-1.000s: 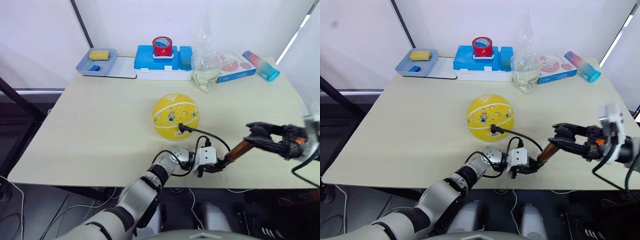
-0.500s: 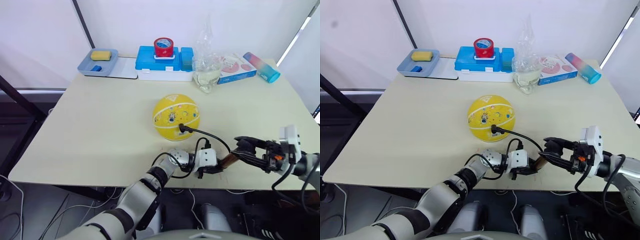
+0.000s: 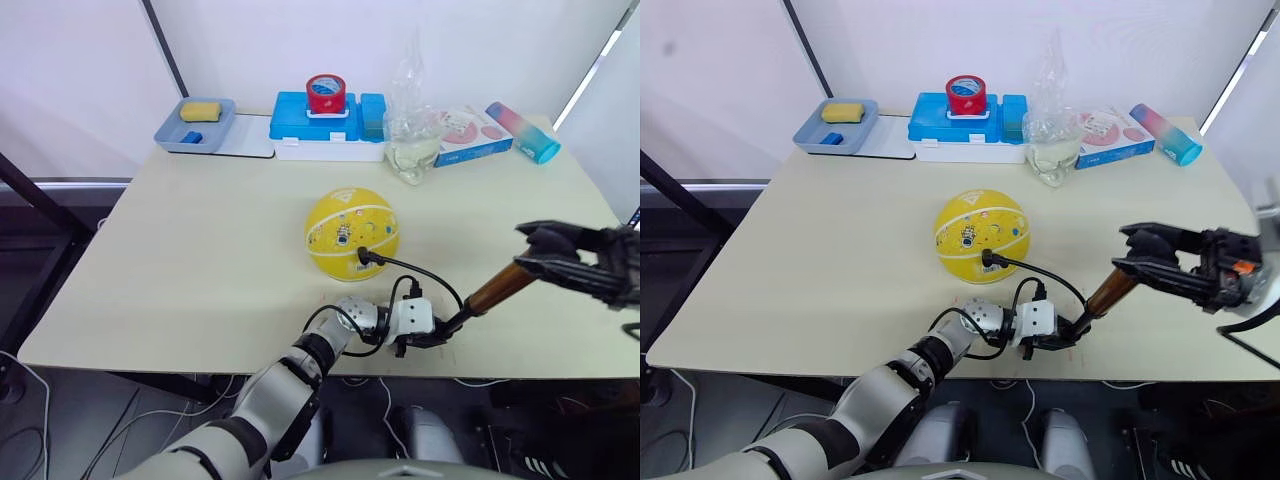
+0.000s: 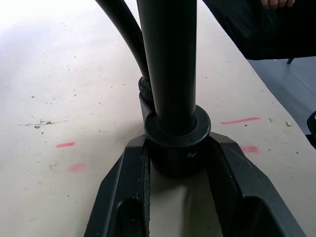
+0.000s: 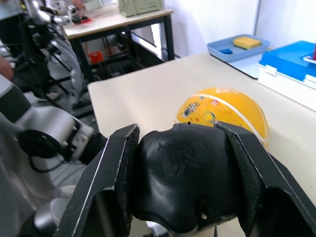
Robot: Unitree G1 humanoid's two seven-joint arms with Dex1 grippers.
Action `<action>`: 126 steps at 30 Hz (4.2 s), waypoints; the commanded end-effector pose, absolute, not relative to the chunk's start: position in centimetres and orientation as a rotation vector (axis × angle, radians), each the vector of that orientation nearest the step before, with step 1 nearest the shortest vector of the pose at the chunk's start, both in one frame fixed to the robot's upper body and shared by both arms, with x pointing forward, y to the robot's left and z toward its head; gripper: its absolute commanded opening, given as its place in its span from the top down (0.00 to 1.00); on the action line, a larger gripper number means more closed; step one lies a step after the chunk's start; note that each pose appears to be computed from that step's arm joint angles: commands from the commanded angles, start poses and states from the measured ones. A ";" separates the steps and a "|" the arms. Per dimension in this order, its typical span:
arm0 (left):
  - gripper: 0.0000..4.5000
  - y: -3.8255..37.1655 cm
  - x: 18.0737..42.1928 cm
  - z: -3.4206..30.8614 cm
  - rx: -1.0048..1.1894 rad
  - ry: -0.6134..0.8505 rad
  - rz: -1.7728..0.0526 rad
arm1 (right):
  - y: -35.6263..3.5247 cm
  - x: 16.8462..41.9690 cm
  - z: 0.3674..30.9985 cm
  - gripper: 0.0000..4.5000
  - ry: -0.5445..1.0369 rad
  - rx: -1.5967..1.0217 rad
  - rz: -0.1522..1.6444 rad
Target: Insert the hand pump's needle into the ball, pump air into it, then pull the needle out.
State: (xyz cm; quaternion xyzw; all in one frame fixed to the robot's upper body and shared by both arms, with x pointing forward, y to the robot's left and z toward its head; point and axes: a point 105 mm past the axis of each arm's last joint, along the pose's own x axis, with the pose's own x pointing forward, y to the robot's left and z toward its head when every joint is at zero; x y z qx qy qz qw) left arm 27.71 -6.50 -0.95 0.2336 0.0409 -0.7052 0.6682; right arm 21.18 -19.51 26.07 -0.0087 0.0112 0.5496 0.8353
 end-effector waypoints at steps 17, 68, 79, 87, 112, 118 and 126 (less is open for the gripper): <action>0.75 -4.4 25.4 -5.2 0.598 0.299 -1.668 | -19.6 23.7 15.4 0.57 0.191 -0.145 1.048; 0.75 -4.4 26.0 -4.8 0.588 0.303 -1.645 | -18.2 24.1 15.1 0.57 0.152 -0.104 1.093; 0.75 -4.1 26.5 -4.7 0.593 0.311 -1.629 | -20.1 23.3 24.4 0.57 -0.012 -0.031 1.088; 0.75 -4.2 26.3 -4.9 0.586 0.315 -1.632 | -21.5 22.2 29.8 0.57 -0.075 -0.013 1.079; 0.75 -4.6 26.1 -4.8 0.573 0.306 -1.628 | -20.2 24.3 14.1 0.57 0.194 -0.146 1.010; 0.75 -4.8 26.0 -4.8 0.572 0.305 -1.632 | -20.8 24.0 18.6 0.57 0.096 -0.094 1.040; 0.75 -5.0 26.0 -4.7 0.574 0.299 -1.634 | -22.1 23.0 25.1 0.57 0.008 -0.052 1.052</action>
